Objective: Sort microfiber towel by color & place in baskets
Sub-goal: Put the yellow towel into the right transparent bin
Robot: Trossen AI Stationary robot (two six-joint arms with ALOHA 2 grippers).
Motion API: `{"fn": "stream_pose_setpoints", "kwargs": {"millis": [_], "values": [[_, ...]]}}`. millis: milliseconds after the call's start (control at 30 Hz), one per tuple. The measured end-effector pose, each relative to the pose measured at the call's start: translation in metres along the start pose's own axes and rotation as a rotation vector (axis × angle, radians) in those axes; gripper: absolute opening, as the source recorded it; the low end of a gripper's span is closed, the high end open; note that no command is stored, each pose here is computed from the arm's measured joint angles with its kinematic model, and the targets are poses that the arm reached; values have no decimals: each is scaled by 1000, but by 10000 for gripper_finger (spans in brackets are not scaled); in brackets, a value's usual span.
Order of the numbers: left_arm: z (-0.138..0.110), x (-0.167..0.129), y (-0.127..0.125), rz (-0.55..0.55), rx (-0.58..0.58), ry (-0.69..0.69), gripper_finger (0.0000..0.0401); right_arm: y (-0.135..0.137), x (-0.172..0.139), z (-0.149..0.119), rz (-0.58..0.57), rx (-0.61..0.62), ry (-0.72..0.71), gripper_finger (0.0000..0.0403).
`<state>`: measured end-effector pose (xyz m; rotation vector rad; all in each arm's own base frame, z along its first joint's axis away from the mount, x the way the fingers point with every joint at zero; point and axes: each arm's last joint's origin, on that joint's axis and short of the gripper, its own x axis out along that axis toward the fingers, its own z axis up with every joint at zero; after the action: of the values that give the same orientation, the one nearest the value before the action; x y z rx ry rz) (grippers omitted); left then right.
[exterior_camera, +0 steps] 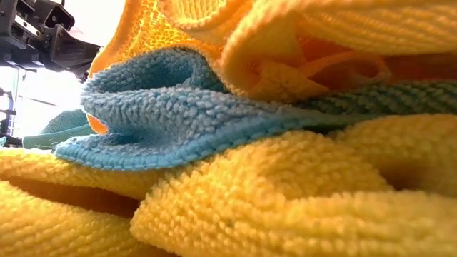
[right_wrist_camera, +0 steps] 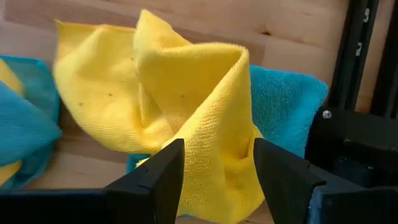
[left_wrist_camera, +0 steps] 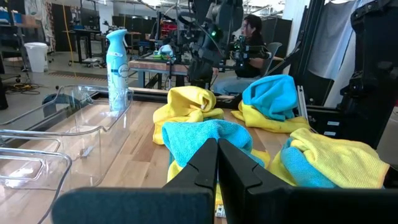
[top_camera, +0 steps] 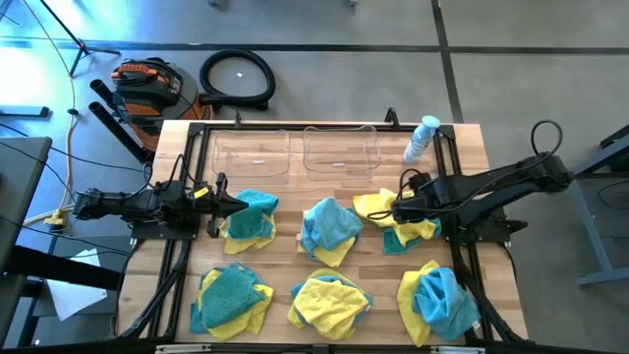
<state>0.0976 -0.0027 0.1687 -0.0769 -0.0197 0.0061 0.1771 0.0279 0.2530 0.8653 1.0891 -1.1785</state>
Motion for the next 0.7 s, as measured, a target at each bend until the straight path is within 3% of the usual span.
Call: {"fn": "stream_pose_setpoints", "kwargs": {"millis": [433, 700], "values": [[0, 0, 0, 0, 0, 0, 0, 23, 28, -7, -157, -21, 87, 187], [0, 0, 0, 0, 0, 0, 0, 38, 38, -10, -120, -19, 106, 131]]}}
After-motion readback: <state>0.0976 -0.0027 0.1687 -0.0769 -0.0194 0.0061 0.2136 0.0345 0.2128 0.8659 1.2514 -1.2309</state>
